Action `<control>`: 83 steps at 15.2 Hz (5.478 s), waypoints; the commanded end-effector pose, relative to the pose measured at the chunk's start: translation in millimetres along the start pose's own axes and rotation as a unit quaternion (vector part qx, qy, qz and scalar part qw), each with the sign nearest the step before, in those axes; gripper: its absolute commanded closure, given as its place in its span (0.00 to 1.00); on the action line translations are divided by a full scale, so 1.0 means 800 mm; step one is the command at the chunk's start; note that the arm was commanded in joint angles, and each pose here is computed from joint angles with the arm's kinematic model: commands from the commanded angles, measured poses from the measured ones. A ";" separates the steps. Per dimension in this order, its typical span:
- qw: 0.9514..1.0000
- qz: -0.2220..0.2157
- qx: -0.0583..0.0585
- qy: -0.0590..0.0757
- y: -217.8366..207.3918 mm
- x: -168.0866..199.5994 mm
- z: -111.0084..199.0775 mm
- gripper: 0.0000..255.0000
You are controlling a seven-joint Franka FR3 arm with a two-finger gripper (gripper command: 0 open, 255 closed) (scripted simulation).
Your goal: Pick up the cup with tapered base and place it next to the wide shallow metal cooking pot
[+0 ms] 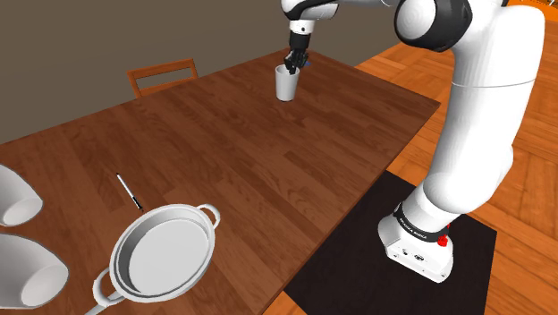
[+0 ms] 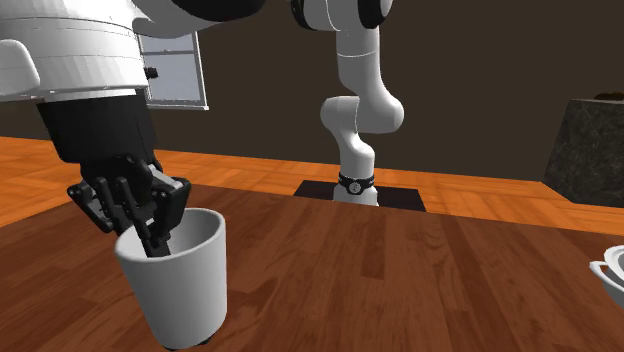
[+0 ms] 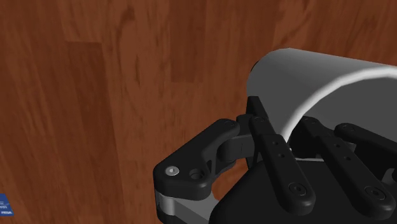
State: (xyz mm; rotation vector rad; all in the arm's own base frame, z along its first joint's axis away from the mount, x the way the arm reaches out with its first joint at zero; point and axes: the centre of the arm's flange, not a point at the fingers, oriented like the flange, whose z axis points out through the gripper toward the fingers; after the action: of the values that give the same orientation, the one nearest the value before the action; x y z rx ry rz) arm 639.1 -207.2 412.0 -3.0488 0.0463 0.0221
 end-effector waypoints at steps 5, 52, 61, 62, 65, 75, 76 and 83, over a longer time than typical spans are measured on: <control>1.000 0.000 0.000 0.000 -0.004 0.000 -0.041 1.00; 1.000 0.000 0.000 0.000 -0.367 -0.248 -0.139 1.00; 1.000 0.000 0.000 0.000 -0.488 -0.333 -0.127 1.00; 1.000 0.000 0.000 0.000 -0.501 -0.343 -0.126 1.00; 1.000 0.000 0.000 0.000 -0.542 -0.371 -0.122 1.00; 1.000 0.000 0.000 0.000 -0.676 -0.466 -0.109 1.00; 1.000 0.000 0.000 0.000 -0.689 -0.474 -0.107 1.00; 1.000 0.000 0.000 0.000 -0.684 -0.474 -0.061 1.00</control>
State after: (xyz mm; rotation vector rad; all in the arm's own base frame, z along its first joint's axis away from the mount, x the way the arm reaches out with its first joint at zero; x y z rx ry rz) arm 278.4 344.7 522.2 -3.0493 0.0459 0.0230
